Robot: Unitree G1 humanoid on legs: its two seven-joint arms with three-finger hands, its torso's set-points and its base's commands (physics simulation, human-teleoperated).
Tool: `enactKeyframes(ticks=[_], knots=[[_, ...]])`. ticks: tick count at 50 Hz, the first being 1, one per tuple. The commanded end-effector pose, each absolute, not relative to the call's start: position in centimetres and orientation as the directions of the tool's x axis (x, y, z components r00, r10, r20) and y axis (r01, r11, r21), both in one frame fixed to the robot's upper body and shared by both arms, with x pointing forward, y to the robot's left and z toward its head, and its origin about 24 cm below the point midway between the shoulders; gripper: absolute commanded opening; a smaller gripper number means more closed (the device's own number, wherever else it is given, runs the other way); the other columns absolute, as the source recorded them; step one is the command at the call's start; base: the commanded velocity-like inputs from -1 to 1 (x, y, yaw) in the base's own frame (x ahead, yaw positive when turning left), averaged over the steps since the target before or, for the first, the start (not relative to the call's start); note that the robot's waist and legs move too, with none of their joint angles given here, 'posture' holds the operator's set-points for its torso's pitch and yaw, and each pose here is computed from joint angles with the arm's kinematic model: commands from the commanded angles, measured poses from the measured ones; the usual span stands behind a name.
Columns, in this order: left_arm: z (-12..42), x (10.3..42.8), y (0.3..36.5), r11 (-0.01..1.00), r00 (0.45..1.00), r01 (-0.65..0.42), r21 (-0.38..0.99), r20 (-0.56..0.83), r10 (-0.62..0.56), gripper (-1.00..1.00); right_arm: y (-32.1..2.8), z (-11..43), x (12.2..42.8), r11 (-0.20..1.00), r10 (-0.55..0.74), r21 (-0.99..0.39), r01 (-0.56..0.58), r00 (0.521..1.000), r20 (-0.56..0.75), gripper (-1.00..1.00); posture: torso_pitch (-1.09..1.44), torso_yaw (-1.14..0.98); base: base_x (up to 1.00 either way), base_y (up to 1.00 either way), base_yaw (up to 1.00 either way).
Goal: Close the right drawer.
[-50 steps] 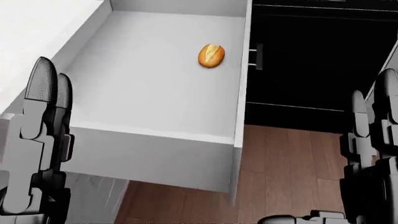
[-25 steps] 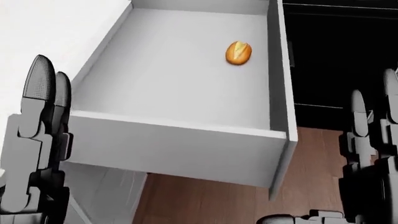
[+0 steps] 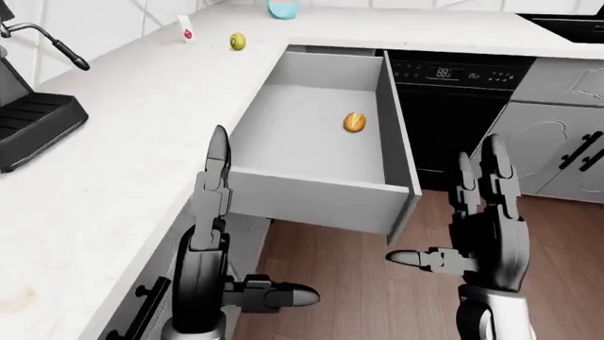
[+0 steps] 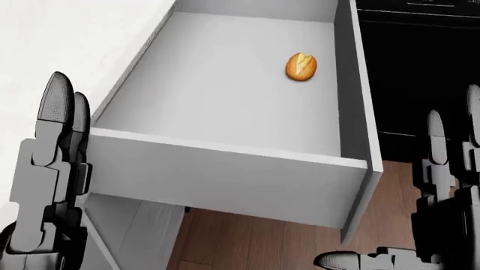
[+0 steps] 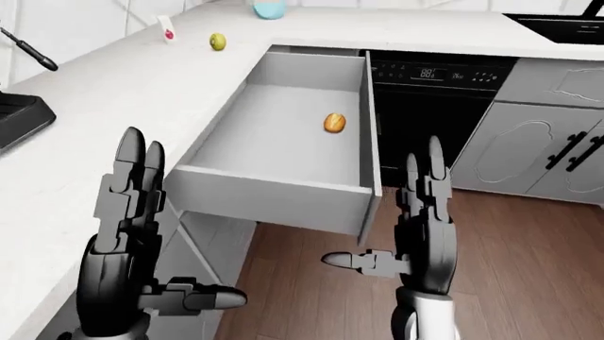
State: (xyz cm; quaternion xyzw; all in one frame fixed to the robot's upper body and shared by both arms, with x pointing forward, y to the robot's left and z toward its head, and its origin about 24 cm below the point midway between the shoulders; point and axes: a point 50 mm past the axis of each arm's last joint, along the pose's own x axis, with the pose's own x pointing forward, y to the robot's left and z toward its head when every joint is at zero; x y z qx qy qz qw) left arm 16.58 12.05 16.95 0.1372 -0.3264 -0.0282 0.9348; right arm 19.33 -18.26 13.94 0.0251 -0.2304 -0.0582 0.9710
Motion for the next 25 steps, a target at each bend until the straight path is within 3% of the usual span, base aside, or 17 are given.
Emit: enactKeyframes(ticks=[1,25], knots=[[17.97,16.04,12.15,0.963,0.742,-0.053,0.265,0.656,-0.14,1.0,-18.01,15.18,19.0,0.993,-0.114,0.073,0.089,0.852,0.512,1.0,0.0,0.0,0.23,0.0,0.0],[17.94,16.08,12.1,0.963,0.742,-0.051,0.264,0.655,-0.14,1.0,-17.92,14.99,19.15,0.994,-0.112,0.063,0.092,0.856,0.505,1.0,0.0,0.0,0.24,0.0,0.0]])
